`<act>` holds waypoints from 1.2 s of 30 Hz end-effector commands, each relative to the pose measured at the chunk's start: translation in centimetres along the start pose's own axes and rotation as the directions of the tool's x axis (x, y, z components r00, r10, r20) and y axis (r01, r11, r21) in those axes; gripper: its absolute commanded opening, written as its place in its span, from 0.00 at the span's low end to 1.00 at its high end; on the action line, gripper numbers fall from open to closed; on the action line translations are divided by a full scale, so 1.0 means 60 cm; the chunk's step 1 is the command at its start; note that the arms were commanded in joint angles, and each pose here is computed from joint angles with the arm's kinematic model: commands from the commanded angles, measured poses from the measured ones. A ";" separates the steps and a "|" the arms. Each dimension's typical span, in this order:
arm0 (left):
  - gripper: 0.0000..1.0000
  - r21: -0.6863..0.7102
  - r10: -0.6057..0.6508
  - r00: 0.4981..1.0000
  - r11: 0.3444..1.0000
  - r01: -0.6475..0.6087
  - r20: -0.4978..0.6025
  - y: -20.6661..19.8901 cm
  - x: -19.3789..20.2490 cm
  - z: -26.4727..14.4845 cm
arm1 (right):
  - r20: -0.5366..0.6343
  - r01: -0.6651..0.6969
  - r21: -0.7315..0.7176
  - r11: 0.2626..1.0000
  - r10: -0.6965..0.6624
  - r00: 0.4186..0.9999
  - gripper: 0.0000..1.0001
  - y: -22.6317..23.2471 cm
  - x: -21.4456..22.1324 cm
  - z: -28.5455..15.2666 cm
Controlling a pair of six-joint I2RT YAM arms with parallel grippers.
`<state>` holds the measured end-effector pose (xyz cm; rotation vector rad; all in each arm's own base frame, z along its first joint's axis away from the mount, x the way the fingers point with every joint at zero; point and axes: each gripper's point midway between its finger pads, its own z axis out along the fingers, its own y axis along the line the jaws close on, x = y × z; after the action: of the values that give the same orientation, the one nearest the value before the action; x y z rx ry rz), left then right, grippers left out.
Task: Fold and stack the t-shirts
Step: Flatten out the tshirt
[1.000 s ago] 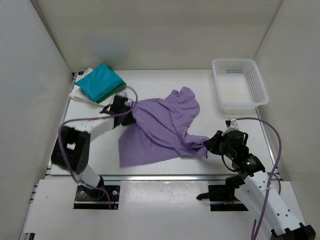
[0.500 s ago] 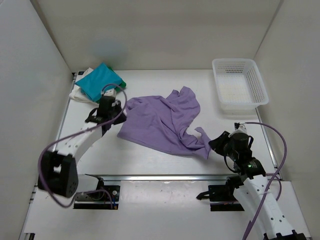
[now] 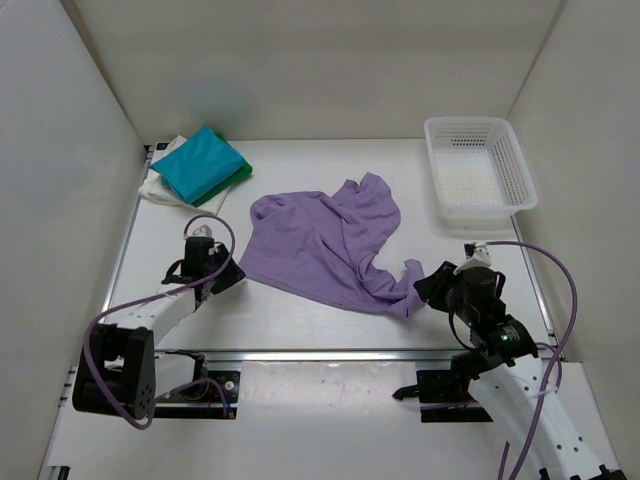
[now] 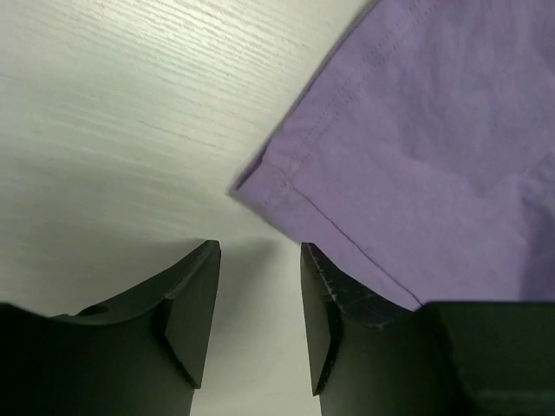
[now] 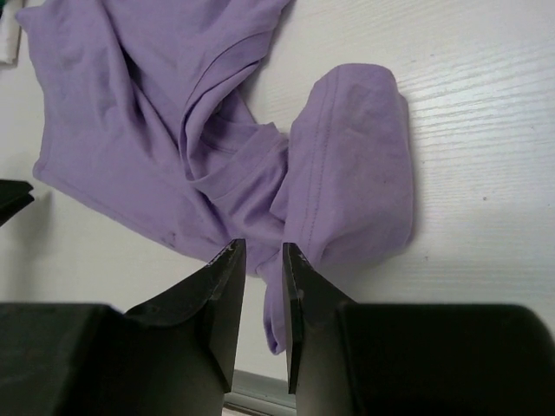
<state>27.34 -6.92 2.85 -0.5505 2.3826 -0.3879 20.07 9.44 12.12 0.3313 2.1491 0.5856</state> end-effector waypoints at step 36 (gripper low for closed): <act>0.00 0.234 -0.045 0.992 0.972 0.017 0.115 -0.040 0.019 -0.059 | -0.248 0.353 0.224 0.908 -0.297 0.922 0.46 -0.025 -0.029 0.078</act>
<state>26.26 -8.52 6.78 -0.5121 2.1462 -0.5866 23.49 8.02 9.10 0.1444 2.4477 0.1782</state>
